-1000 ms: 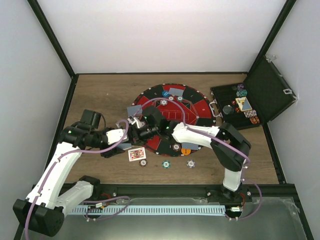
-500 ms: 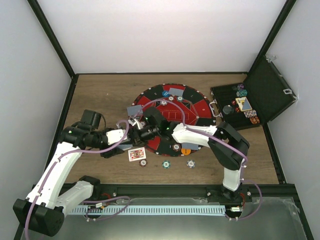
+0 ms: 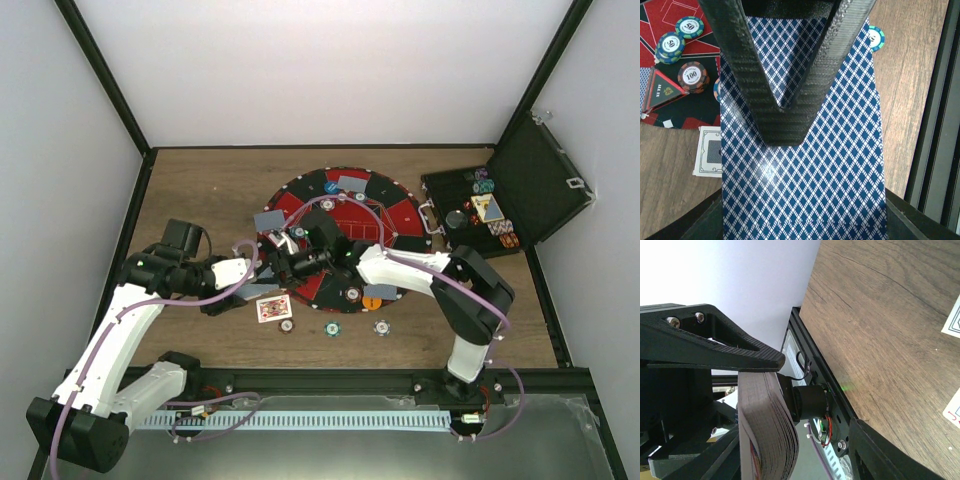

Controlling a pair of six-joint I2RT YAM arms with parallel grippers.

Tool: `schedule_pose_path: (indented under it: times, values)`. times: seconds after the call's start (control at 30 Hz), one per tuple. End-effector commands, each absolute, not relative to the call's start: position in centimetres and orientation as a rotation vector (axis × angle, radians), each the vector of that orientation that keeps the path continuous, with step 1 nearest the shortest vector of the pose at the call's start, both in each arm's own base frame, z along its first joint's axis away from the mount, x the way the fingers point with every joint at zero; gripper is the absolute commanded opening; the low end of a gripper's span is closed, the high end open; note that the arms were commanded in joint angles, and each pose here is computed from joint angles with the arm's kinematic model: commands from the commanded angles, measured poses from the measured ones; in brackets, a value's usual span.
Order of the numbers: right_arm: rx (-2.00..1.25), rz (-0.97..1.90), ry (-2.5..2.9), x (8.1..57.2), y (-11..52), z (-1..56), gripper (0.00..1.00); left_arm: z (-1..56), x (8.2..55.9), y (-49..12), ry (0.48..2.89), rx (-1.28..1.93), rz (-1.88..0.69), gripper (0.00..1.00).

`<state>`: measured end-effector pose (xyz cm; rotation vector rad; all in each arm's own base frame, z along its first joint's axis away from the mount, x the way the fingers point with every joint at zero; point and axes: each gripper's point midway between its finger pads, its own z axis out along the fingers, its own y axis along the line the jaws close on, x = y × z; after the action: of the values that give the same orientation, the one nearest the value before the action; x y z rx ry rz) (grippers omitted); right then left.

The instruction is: Distribute texas hold em gaming equipment

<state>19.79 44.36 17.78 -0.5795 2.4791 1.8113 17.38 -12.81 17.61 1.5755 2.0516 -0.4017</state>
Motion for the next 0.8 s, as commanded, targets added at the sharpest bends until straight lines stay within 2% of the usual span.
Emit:
schedule_pose_path:
  times: [0.0,0.47,0.63,0.77]
  values:
    - [-0.467,1.703,2.551,21.0,42.7,16.7,0.52,18.8,17.2,-13.6,1.98,1.572,-0.442,0.04]
    - [-0.463,1.764,2.444,19.9,40.8,21.2,0.5,18.7,17.2,-13.7,1.978,1.574,-0.448,0.04]
    - [-0.443,1.745,2.441,20.0,40.1,21.6,0.39,18.7,17.2,-13.6,1.98,1.576,-0.44,0.04]
    - [-0.416,1.726,2.437,20.4,39.1,21.8,0.23,18.7,17.1,-13.5,1.979,1.577,-0.44,0.04]
